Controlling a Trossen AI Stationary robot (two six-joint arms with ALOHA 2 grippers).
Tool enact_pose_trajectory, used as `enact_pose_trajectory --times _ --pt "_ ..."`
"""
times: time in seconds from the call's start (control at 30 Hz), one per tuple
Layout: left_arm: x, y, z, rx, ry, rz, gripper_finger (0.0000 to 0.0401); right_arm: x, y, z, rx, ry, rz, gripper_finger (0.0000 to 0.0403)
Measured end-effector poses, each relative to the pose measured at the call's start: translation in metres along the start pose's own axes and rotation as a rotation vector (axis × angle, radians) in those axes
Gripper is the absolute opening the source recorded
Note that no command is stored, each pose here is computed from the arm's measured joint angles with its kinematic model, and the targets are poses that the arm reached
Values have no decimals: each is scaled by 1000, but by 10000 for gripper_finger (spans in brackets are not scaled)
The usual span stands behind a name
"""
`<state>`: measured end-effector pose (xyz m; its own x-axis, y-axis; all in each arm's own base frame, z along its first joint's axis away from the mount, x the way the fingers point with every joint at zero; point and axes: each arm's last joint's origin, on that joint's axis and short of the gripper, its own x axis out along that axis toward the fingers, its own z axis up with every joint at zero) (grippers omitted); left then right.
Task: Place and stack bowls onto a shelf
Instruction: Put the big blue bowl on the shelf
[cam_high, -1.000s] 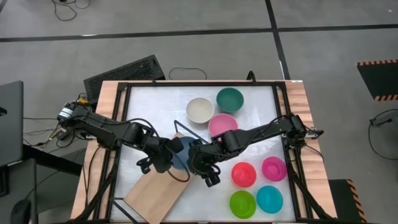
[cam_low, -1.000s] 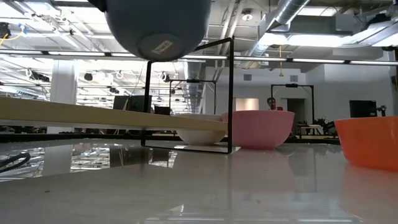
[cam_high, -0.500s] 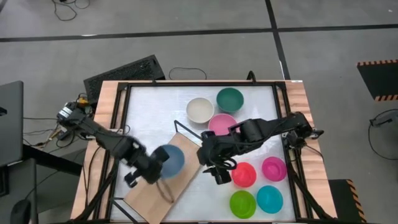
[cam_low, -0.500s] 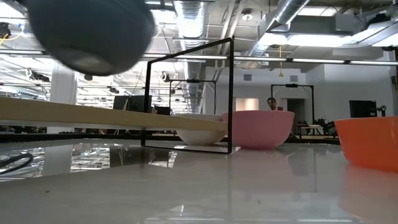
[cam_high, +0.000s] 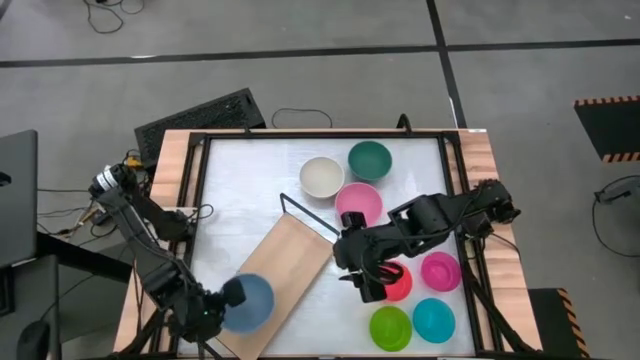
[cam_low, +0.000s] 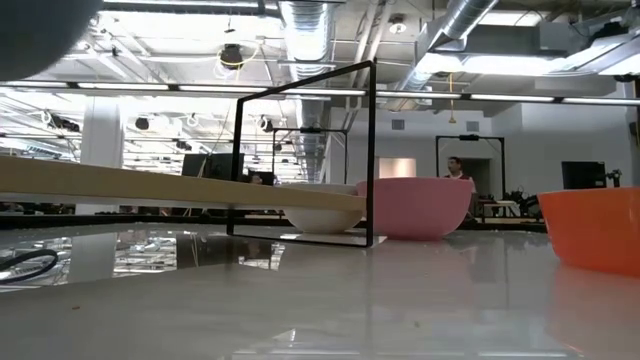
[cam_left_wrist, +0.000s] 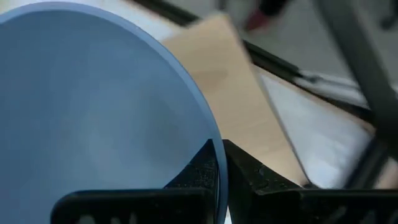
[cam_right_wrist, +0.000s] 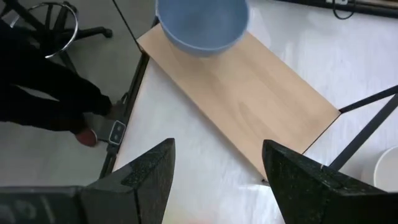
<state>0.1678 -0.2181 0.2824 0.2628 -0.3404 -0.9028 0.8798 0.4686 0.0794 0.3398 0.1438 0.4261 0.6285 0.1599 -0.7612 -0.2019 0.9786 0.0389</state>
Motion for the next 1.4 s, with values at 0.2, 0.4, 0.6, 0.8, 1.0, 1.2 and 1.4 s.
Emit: enact_pose_trajectory --times 0.2,0.4,0.6,0.8,1.0,1.2,1.4 --pt "1 -8 -12 312 81 -113 0 2 -1 1 27 -7 -12 268" --pt "-2 2 -21 409 127 -139 0 2 -3 4 40 -43 -55 268" --pt "5 -2 -42 480 14 -115 0 3 -6 6 46 -56 -81 268" --pt "9 -2 -53 649 4 -23 0 4 -10 6 63 -57 -88 268" --pt "11 -4 -56 763 16 -84 0 4 -13 7 77 -58 -94 268" --pt "15 -3 -56 909 46 -93 0 4 -17 7 85 -58 -100 268" --pt "16 -6 -55 934 49 -107 0 4 -21 8 93 -58 -108 268"
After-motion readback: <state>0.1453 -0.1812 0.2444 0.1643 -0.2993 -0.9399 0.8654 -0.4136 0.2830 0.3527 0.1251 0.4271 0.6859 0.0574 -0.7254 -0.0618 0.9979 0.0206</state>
